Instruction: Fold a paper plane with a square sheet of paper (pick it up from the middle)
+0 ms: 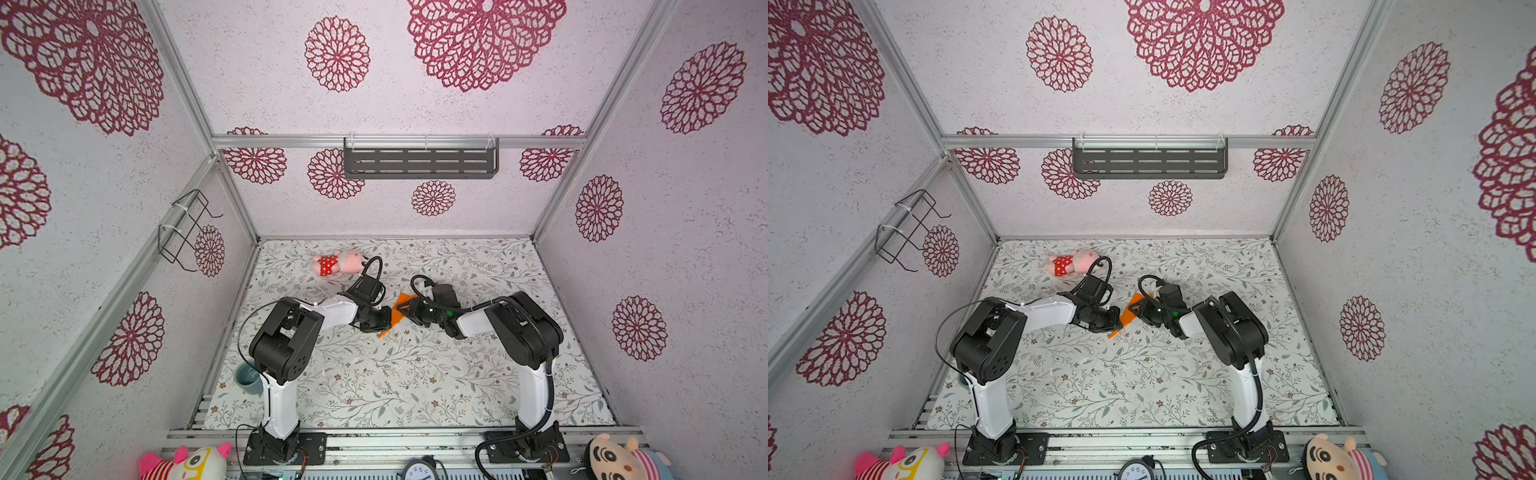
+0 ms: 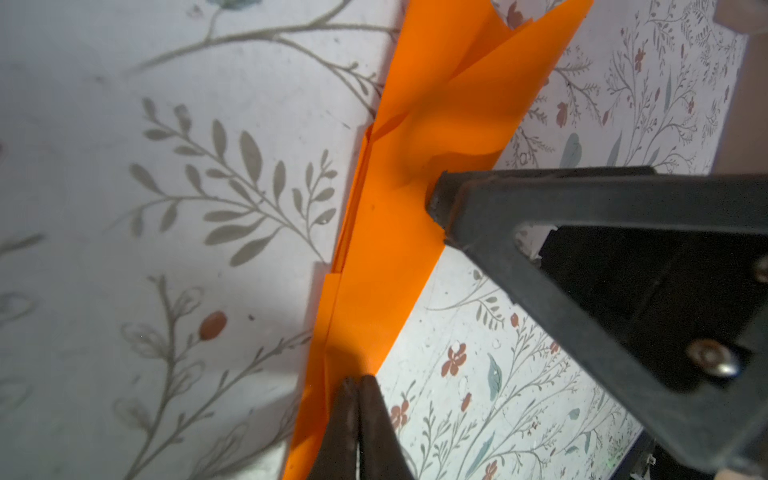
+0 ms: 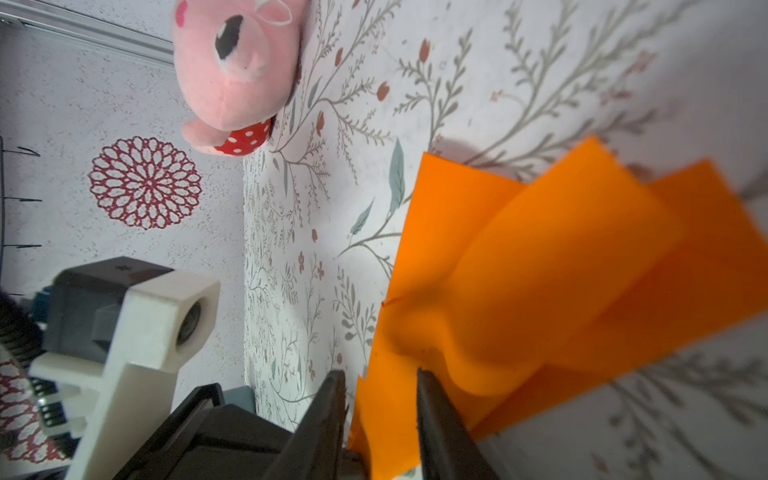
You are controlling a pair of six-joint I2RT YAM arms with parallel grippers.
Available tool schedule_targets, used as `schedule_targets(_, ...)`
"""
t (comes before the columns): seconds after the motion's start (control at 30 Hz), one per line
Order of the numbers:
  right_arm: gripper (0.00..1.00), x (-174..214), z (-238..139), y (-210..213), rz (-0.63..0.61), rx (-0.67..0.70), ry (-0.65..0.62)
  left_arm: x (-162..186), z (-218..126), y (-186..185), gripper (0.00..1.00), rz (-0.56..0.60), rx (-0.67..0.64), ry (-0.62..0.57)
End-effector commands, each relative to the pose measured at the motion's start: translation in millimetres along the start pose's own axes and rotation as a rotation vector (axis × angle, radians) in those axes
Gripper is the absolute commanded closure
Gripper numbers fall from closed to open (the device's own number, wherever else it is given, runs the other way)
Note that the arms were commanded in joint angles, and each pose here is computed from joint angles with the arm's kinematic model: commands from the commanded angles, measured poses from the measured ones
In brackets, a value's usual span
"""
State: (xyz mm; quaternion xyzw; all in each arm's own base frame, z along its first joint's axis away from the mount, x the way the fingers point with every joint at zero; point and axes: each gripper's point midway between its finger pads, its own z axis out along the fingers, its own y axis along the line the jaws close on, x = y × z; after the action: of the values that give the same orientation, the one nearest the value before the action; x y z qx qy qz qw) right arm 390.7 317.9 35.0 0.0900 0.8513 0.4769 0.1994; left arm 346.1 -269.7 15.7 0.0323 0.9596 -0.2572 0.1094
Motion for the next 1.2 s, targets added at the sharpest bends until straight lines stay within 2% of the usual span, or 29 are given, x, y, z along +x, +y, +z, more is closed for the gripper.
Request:
schedule_targets(0.0,0.66,23,2,-59,0.088,0.189,0.052,1,-17,-7,0.91,0.04,-0.028,-0.009)
schedule_targets(0.43,0.66,24,2,-61,0.091,0.193,0.055,14,-19,7,0.9,0.096,-0.146,0.028)
schedule_targets(0.63,0.66,24,2,-62,0.091,0.199,0.055,3,-32,-13,0.9,0.119,-0.08,-0.021)
schedule_targets(0.8,0.66,24,1,-65,0.091,0.212,0.055,-10,-43,-12,0.89,0.135,-0.12,-0.079)
schedule_targets(1.17,0.67,23,2,-65,0.09,0.213,0.058,-8,-26,5,0.85,0.158,-0.214,-0.027)
